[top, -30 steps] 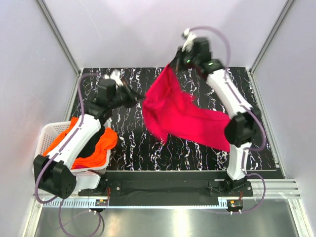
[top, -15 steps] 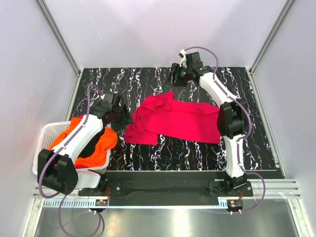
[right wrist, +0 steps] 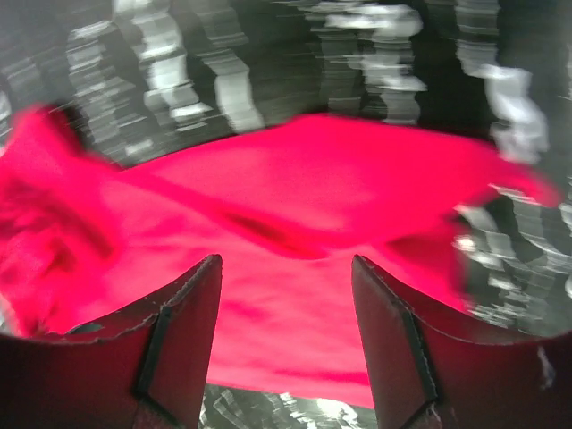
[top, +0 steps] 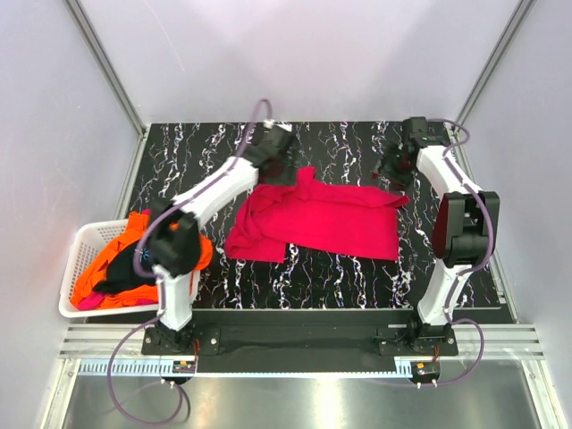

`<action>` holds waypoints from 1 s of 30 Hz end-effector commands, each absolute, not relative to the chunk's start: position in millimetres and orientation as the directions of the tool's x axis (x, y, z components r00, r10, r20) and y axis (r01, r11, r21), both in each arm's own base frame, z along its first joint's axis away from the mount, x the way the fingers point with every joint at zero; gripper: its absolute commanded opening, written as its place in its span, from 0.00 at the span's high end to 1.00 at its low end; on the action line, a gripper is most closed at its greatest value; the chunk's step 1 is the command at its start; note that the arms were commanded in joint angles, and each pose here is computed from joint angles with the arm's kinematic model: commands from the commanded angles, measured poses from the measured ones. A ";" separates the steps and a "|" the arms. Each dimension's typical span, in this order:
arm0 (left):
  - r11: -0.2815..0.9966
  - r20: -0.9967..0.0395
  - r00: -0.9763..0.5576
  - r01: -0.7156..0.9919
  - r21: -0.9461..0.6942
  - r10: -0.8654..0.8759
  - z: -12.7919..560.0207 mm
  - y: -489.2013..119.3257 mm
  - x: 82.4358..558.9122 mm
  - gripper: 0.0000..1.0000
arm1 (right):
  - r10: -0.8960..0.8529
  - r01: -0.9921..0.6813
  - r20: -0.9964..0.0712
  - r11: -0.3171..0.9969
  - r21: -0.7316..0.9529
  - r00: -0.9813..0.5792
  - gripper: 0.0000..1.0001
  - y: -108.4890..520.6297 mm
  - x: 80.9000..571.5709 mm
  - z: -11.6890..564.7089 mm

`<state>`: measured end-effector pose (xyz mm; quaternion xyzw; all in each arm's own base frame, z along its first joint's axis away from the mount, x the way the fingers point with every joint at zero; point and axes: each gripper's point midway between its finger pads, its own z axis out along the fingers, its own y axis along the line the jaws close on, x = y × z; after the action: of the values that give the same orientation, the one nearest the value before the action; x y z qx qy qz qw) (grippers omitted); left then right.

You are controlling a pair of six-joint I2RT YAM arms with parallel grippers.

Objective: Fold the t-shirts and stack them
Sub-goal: Flatten the tshirt out

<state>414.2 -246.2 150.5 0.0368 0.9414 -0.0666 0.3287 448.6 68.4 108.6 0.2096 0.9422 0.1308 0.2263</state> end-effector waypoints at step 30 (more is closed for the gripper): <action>0.971 -0.694 -0.685 0.083 0.226 0.220 95.3 -255.3 513.0 0.97 | 0.466 0.466 -0.464 0.876 0.124 -0.753 0.92 0.4 455.6 58.3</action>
<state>488.9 -257.3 40.2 0.1059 0.9365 0.0915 0.3214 438.5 15.4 26.1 0.2424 0.9518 0.0227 0.1863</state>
